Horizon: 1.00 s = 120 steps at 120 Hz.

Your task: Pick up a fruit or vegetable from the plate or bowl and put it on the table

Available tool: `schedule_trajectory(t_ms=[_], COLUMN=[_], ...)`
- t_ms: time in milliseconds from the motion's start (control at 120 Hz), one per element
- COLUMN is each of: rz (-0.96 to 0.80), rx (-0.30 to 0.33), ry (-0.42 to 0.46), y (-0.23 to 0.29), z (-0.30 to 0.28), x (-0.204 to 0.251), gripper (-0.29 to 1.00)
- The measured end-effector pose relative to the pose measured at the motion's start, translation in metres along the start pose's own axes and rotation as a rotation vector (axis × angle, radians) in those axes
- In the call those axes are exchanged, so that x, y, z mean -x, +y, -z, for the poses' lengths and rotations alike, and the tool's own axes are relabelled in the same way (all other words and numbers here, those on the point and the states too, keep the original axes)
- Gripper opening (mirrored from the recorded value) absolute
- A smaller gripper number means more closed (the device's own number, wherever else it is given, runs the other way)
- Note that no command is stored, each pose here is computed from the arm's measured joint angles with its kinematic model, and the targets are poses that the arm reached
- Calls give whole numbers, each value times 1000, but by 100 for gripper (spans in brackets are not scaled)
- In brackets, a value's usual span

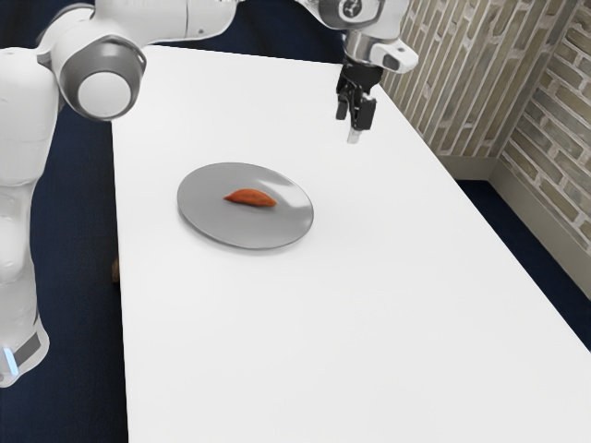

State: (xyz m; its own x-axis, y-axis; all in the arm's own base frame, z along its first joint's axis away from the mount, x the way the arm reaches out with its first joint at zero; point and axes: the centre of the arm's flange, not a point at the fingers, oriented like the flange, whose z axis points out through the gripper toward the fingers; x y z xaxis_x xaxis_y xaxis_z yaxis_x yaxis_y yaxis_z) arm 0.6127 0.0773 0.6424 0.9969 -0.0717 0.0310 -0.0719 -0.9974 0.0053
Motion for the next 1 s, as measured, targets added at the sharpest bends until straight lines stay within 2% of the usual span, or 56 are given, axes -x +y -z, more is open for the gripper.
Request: schedule_trajectory(t_ms=[208,342,517,1000], rz=[-15,3,-31,-53], rx=[3,31,50,77], ry=[23,40,87,-8], y=[-2,-14,3,11], z=[2,5,26,-21], x=[-2,1,3,1], gripper=[70,70,70,70])
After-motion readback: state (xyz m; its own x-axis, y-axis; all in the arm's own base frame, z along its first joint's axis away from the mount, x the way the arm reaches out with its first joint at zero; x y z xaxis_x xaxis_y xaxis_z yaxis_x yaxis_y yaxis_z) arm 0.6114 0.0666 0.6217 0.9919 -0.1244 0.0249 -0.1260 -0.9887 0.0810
